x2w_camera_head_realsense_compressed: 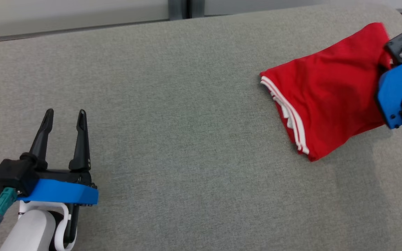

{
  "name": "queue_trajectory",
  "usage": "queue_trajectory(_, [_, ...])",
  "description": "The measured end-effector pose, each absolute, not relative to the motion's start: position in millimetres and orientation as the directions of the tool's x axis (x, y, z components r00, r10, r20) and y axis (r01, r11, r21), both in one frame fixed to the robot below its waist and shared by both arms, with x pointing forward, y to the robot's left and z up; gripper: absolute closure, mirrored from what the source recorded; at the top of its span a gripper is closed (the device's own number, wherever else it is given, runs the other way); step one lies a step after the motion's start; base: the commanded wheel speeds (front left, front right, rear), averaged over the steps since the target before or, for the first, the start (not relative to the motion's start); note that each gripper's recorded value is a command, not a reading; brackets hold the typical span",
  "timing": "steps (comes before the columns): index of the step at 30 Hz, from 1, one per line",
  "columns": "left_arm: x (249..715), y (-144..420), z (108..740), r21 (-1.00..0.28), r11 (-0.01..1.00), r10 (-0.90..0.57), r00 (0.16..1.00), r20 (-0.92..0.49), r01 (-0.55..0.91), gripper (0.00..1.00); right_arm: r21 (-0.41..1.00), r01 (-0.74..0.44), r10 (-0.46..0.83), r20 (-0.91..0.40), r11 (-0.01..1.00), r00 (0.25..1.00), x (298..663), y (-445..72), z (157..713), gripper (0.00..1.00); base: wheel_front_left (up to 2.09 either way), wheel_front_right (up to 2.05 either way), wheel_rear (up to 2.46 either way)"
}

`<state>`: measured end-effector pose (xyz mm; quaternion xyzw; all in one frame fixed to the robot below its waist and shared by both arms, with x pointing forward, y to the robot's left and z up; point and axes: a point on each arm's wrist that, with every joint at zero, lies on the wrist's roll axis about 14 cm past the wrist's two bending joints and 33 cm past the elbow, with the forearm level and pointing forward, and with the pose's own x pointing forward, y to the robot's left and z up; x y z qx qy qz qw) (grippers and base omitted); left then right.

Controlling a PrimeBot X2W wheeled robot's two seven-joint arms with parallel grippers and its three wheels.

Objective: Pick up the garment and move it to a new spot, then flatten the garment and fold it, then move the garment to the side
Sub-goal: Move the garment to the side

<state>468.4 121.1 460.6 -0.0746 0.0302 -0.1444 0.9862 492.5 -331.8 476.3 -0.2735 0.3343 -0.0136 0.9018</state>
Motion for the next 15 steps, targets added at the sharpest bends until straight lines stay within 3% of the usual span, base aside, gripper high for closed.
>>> queue_trajectory(8, [496.1, 100.1, 430.4, -0.150, 0.923, -0.368, 0.926, -0.083, 0.353, 0.00, -0.578, -0.021, -0.360, -0.537, 0.816, 0.763, 481.7, -410.6, 473.4, 1.00, 0.00, 0.00, 0.00])
queue_trajectory(15, [507.3, 94.3, 412.3, -0.157, 0.915, -0.391, 0.914, -0.110, 0.372, 0.00, -0.655, -0.016, -0.384, -0.462, 0.756, 0.799, 495.0, -427.9, 474.6, 1.00, 0.00, 0.00, 0.00])
